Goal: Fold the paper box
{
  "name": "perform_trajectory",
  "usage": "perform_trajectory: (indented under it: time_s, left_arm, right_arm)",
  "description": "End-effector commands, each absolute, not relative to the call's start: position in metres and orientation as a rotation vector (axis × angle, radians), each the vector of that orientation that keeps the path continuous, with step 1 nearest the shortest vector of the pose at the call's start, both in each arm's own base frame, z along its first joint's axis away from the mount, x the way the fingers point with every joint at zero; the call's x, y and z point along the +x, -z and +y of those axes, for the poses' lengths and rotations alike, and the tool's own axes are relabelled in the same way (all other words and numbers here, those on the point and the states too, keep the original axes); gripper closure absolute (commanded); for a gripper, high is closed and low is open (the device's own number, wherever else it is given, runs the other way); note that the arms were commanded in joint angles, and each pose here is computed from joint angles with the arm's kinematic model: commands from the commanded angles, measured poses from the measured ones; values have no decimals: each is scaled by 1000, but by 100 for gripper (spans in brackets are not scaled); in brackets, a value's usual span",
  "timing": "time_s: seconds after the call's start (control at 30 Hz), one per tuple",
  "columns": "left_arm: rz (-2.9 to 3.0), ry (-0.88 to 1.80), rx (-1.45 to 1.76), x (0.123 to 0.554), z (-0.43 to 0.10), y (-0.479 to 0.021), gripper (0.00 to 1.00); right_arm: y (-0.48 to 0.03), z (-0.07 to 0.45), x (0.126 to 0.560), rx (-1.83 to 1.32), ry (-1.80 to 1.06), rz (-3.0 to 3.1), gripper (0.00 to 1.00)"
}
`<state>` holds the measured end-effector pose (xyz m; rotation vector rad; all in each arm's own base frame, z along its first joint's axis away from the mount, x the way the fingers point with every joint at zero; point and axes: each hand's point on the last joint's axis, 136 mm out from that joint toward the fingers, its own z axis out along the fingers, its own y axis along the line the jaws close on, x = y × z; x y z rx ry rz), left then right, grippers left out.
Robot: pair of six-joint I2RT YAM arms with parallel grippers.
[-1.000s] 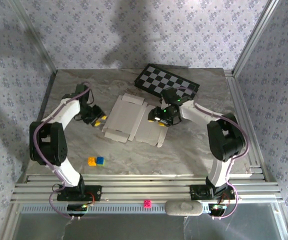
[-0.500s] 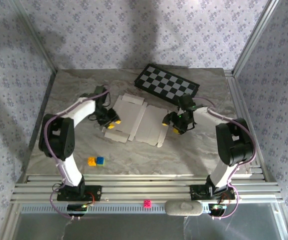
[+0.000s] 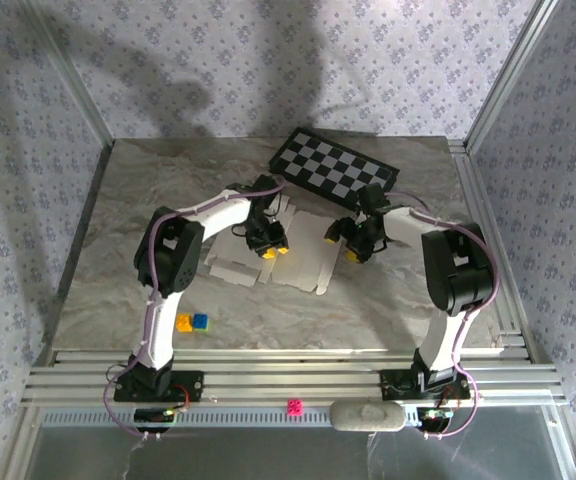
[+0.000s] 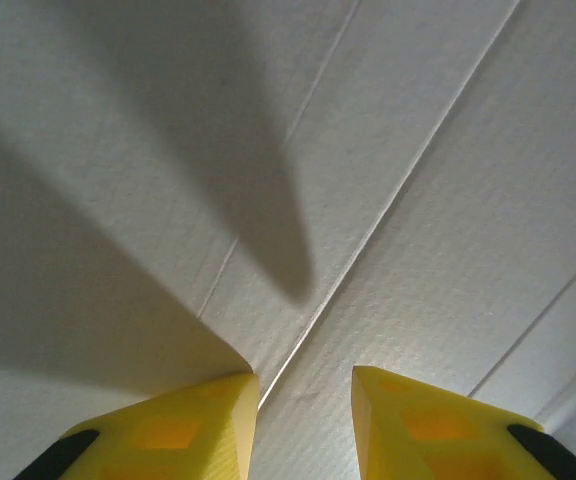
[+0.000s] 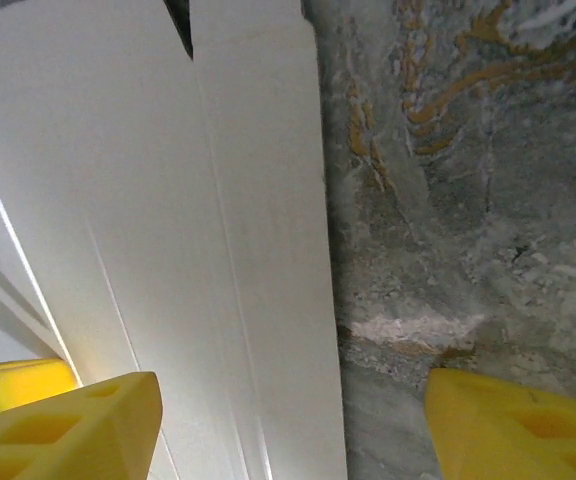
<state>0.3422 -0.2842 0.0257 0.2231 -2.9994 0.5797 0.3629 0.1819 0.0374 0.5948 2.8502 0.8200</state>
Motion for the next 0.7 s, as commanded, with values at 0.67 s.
perform_trajectory:
  time_s: [0.67]
  left_arm:
    - [-2940,-440,138,302,-291,2,69]
  right_arm:
    - [-84,221,365,645,-1128,2755,41]
